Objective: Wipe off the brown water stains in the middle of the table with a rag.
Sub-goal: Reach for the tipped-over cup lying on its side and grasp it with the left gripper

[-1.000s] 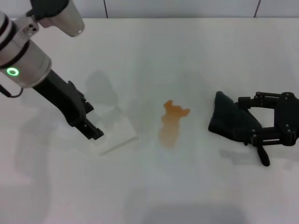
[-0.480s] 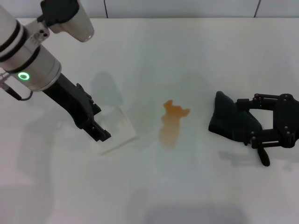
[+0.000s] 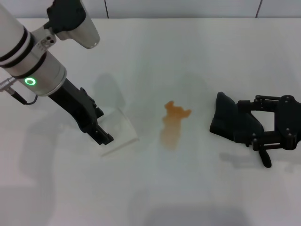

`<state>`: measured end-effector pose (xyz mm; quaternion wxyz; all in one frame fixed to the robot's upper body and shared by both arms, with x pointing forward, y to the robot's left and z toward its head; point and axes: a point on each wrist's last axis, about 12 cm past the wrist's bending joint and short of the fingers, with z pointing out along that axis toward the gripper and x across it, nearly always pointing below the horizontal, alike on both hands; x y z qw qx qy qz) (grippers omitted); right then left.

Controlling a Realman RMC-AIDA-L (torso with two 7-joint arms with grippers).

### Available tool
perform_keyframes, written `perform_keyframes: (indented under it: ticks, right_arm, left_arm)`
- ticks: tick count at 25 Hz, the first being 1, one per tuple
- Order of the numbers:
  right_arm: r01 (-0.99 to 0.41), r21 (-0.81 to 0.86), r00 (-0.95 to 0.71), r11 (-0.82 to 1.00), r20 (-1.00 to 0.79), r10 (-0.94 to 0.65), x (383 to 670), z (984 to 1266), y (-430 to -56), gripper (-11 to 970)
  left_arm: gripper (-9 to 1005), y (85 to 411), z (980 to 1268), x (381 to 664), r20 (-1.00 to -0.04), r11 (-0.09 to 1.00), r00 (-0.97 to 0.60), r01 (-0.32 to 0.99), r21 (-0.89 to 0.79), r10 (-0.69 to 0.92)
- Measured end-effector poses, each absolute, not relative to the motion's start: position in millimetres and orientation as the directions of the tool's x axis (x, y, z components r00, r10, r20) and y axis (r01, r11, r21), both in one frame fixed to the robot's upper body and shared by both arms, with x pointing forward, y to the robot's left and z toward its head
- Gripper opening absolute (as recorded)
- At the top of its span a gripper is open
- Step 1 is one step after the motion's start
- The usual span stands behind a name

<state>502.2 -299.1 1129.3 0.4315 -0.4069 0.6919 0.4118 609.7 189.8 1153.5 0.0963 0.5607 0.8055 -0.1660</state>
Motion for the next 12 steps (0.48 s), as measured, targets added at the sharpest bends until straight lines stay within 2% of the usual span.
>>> perform_keyframes:
  ticks: [12]
  right_arm:
    - [-0.921, 0.223, -0.298, 0.320, -0.931, -0.209, 501.3, 1129.3, -298.2, 841]
  left_arm:
    - [770, 184.8, 1144.9, 611.7, -0.365, 0.317, -0.356, 0.934, -0.163, 0.860]
